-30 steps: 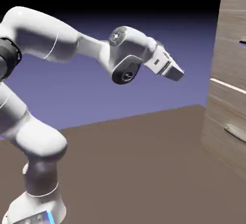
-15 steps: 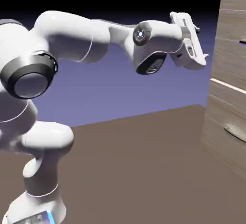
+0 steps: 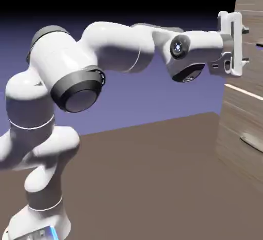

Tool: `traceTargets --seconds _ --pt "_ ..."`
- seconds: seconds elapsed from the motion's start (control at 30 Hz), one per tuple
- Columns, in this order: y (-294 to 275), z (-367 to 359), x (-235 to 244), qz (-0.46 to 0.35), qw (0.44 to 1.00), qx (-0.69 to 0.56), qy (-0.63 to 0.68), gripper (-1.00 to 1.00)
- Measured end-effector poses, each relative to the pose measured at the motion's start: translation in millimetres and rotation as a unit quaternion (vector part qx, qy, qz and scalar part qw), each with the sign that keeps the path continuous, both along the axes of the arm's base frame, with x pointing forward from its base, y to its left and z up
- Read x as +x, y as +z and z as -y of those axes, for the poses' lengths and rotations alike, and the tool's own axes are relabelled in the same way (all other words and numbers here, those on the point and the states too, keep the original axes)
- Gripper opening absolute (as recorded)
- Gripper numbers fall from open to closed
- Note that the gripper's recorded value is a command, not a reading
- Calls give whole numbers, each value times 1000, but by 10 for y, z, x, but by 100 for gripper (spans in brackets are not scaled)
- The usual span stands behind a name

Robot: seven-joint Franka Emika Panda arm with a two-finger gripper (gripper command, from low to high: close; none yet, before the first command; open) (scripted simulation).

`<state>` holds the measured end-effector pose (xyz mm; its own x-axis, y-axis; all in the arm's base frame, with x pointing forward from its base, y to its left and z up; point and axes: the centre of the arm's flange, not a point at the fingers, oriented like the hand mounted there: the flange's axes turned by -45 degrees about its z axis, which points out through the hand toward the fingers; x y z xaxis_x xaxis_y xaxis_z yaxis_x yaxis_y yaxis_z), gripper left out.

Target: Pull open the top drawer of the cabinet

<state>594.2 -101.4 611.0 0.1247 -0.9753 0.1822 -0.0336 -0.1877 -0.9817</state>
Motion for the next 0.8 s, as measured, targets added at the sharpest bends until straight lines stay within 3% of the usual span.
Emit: traceTargets --seconds 0.67,0.7,0.8 --pt "-173 -97 1036 23 994 93 -60 0" --pt "-174 -100 1052 23 994 93 -60 -100" --pt "-173 -100 985 23 994 93 -60 -100"
